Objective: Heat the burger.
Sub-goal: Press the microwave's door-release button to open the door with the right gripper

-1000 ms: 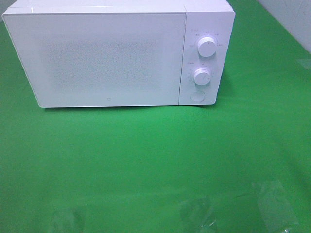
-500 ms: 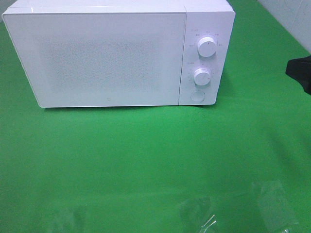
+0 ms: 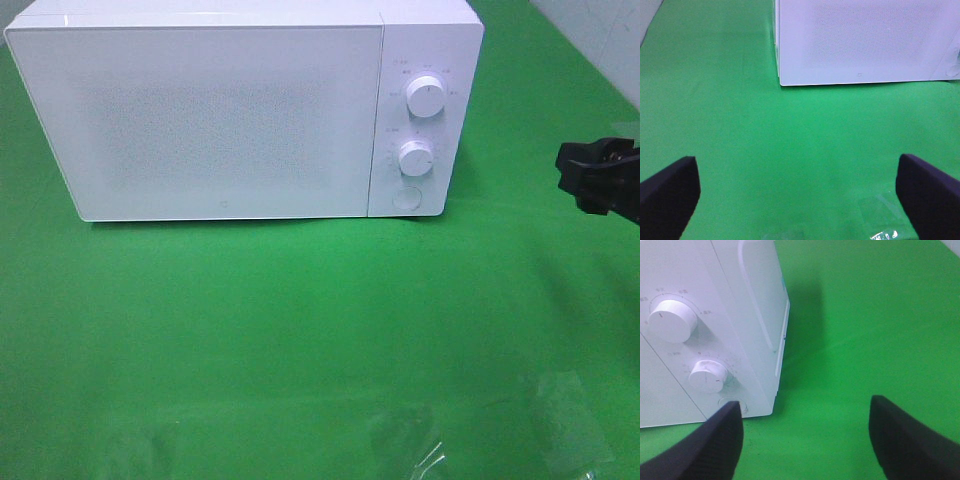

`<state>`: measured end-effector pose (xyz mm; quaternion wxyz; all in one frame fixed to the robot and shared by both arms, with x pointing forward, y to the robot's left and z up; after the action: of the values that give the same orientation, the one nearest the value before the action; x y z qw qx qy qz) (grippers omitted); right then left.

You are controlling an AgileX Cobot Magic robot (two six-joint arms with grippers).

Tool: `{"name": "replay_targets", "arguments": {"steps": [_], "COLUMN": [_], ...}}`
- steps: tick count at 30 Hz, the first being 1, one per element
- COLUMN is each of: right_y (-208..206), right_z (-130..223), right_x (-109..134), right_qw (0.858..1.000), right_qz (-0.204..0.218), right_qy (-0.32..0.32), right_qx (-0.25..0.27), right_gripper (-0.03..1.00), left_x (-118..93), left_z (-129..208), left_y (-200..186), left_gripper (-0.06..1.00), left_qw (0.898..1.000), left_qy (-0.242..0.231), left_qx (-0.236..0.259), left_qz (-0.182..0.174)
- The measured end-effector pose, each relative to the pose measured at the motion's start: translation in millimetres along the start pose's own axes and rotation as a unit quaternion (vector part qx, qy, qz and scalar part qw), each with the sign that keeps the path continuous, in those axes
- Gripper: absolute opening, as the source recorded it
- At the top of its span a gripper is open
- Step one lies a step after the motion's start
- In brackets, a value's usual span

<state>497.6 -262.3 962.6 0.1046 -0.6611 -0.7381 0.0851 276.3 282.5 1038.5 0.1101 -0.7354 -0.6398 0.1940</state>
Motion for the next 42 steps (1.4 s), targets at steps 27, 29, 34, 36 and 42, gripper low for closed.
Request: {"name": "replay_targets", "arguments": {"steps": [27,29,34,36,42], "right_y": [23.9,23.2,19.5,17.4,17.2], "right_z": [41.5,44.2,51.4,54.5,55.6], "right_x": [42.9,50.4,66.8,72.5,94.2], "right_qw": [0.996,0.995,0.995,0.996,0.996], "right_qz": [0.025,0.021,0.021,0.02,0.007], "right_qy": [-0.088,-0.093,-0.093,-0.091,-0.084], "right_qx": [0.0,-0.003,-0.011,-0.009,-0.013], "right_gripper": [0.67,0.67,0.67,0.67,0.67], "left_x": [0.0,0.0,0.0,0.0,0.0], "left_z": [0.0,0.0,0.0,0.0,0.0], "left_y": [0.0,0.0,0.0,0.0,0.0], "left_gripper": [0.99,0.99,0.99,0.99,0.99], "left_qw": [1.0,1.0,1.0,1.0,1.0], "left_qy": [0.0,0.0,0.0,0.0,0.0], "left_qx": [0.0,0.0,0.0,0.0,0.0], "left_qz": [0.0,0.0,0.0,0.0,0.0]}}
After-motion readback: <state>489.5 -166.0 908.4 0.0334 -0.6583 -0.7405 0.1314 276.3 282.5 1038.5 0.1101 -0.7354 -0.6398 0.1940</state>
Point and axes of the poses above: a point on each arm's last joint axis where the gripper is mounted, y pointing out along that axis toward the gripper, x along the wrist's bending axis when the last joint is at zero, z = x × y, the point moved 5 cm from there along y, pointing out along that axis toward the gripper, and after that the axes turned 6 degrees about -y, right-handed, at the moved point
